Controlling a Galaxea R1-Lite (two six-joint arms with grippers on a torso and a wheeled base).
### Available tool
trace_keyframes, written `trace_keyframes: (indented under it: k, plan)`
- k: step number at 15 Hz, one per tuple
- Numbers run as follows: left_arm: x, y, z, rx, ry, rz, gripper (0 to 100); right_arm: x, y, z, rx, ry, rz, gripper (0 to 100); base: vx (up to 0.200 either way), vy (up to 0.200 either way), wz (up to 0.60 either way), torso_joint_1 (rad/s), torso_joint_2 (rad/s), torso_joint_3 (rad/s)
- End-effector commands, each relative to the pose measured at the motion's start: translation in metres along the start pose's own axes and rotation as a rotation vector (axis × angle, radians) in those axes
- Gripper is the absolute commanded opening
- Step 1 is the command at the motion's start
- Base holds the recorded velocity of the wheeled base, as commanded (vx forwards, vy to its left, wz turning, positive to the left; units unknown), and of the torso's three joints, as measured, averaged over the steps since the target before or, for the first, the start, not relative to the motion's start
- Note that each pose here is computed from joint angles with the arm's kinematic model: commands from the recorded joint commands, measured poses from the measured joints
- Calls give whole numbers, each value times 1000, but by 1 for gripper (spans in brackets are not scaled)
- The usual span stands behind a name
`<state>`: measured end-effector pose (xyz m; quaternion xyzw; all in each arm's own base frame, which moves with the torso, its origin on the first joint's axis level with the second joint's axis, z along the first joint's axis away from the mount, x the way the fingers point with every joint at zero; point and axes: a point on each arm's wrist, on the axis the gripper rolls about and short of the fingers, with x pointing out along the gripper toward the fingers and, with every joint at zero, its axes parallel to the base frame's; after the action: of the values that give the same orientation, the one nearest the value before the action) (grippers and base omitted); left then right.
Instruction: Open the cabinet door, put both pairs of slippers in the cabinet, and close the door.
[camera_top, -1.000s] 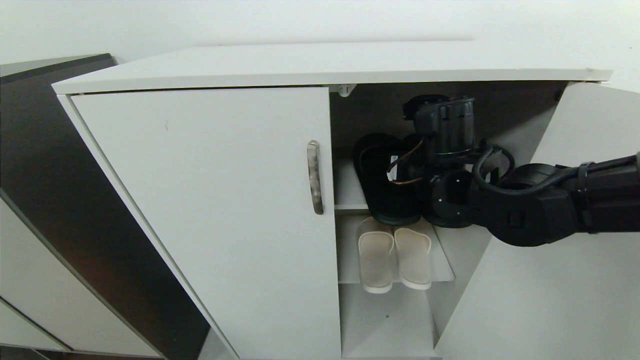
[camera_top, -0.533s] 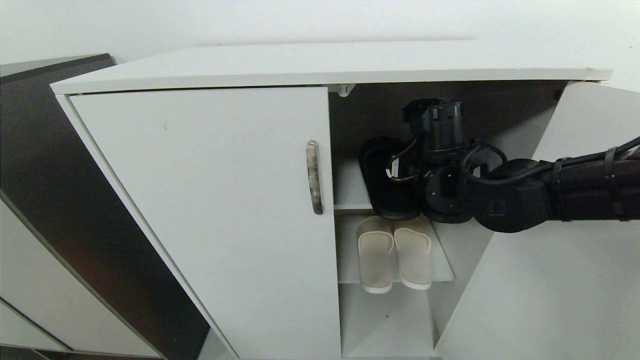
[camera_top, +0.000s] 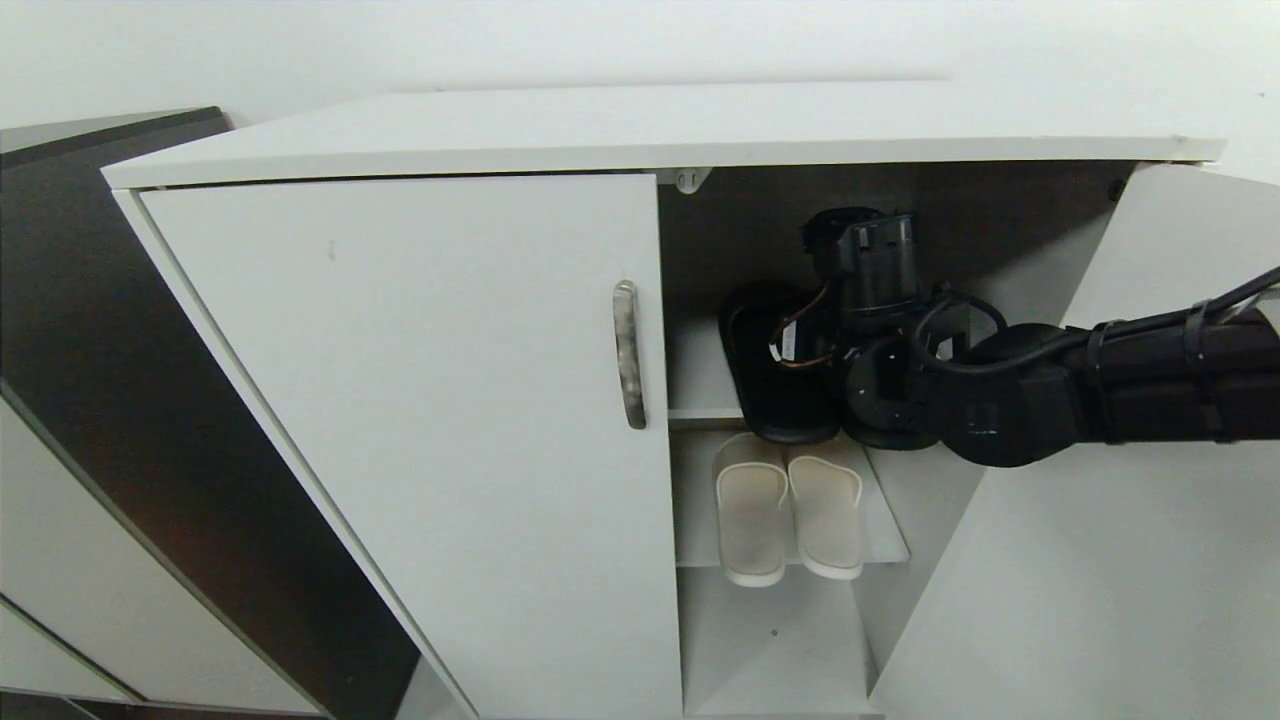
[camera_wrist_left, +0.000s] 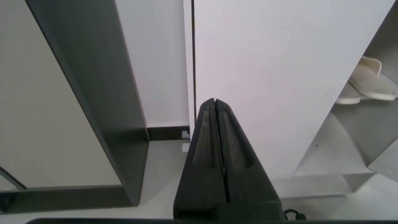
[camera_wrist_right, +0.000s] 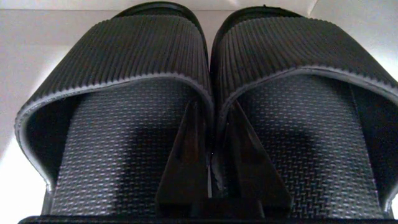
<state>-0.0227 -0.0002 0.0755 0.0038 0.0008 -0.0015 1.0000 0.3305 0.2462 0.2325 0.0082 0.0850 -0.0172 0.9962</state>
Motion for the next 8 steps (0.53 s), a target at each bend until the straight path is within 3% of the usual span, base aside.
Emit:
trace_keyframes:
  k: [1,2,8]
  plan:
    - [0,0,0,0,0,0,0,1,1,-2,1,4,-1,0,0,0,0,0,0,0]
    - [0,0,0,0,0,0,0,1,1,-2,3,5,-1,100,0,0,0,0,0,0]
    - [0,0,0,0,0,0,0,-15,-3,-2,-7,13,9,100,0,0,0,0,0,0]
